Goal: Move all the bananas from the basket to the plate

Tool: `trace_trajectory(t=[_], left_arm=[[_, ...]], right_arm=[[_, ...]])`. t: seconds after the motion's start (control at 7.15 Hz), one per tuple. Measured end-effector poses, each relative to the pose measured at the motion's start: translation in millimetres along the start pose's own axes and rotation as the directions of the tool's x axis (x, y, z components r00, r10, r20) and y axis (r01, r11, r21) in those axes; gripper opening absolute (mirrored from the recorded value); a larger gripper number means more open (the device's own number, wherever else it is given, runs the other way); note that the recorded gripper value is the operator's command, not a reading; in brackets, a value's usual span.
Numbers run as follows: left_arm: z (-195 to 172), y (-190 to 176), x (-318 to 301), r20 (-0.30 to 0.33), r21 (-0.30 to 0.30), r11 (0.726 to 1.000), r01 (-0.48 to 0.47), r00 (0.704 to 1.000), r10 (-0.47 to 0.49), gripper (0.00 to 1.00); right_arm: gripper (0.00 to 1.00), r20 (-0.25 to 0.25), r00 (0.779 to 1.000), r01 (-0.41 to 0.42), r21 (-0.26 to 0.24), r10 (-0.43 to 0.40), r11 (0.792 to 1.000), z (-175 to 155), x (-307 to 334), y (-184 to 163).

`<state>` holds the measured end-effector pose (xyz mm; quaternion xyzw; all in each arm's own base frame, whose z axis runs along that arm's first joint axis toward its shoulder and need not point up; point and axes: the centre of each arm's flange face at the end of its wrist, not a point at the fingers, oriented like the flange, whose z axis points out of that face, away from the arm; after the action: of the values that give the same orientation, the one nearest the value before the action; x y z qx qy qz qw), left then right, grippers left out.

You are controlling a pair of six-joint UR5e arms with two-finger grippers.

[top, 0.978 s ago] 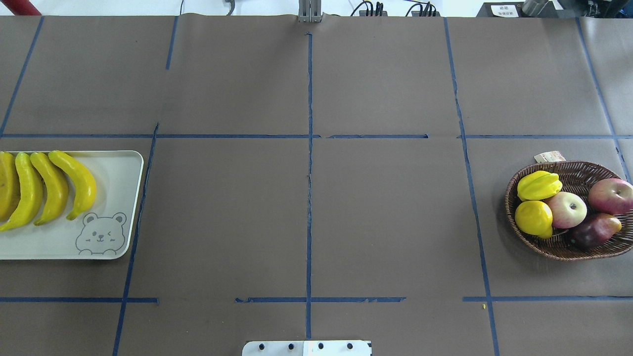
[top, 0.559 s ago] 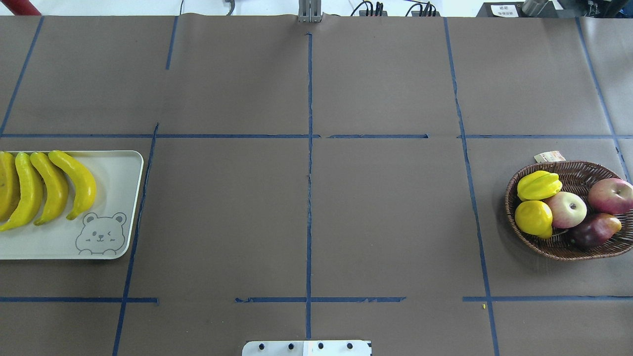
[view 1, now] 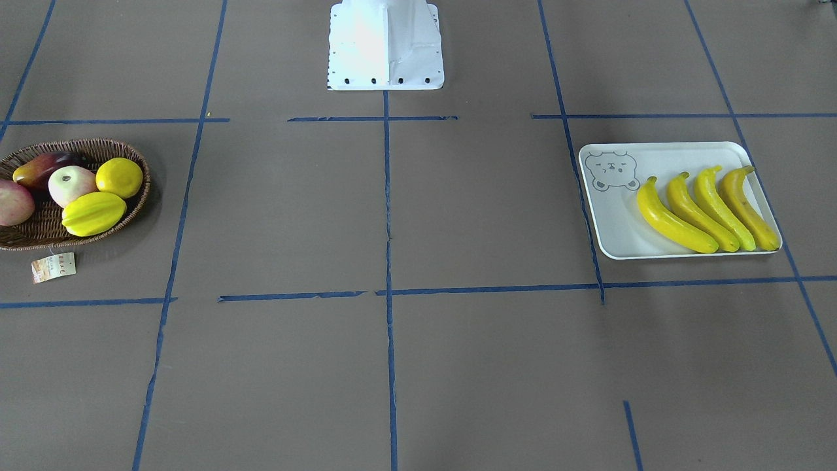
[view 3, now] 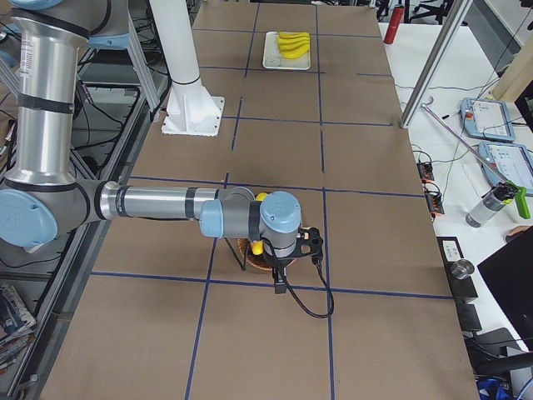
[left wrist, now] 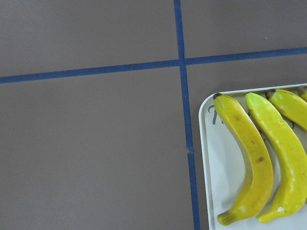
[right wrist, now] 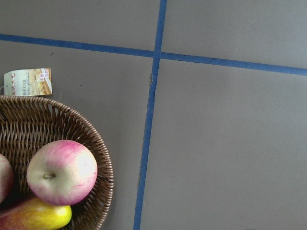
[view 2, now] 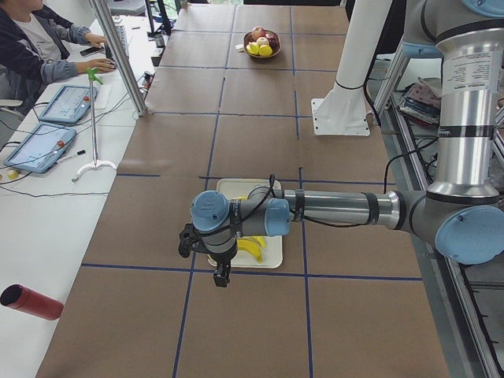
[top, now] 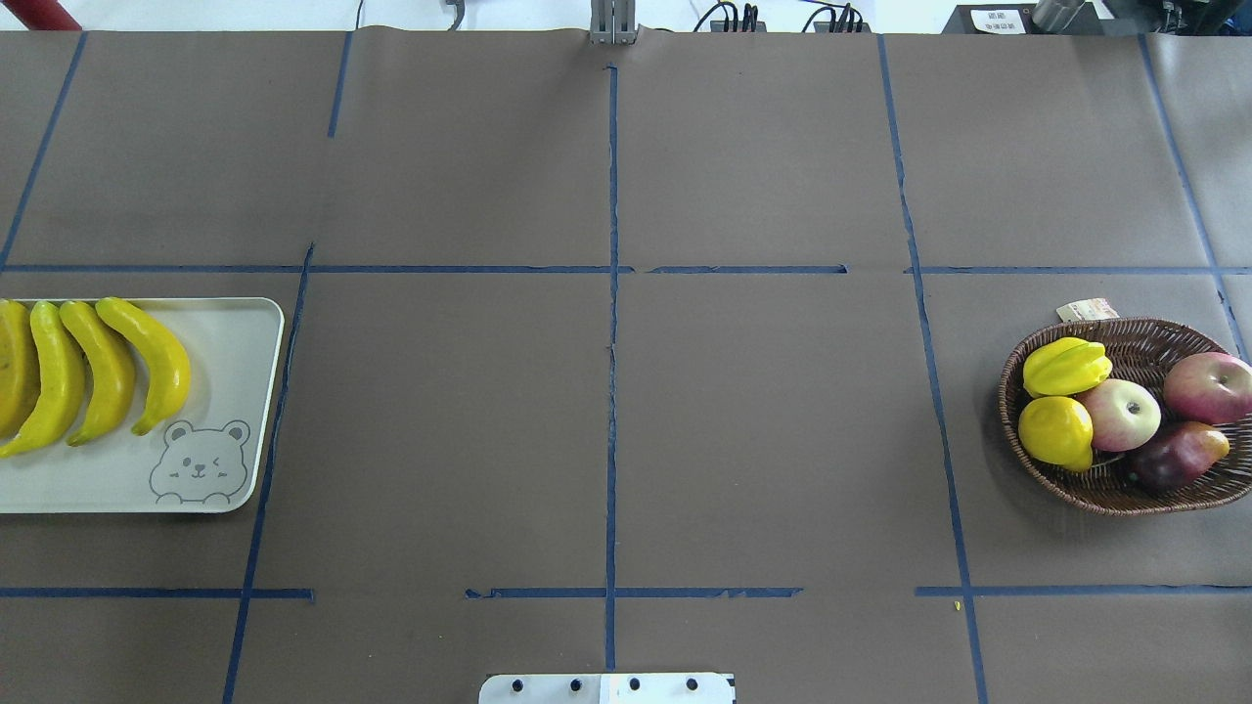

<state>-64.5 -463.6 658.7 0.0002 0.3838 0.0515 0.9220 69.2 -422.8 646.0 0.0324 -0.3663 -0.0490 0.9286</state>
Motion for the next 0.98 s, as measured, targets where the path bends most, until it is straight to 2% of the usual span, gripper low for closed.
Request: trace_trajectory(t=[0.98], left_arm=[[2.1, 1.1, 1.5, 0.001, -0.004, 1.0, -0.006, 1.0, 0.006, 1.0]], right_arm=[[1.0, 0.008, 1.0, -0.021, -0.015, 0.021, 1.0, 8.0, 4.4, 3.2]])
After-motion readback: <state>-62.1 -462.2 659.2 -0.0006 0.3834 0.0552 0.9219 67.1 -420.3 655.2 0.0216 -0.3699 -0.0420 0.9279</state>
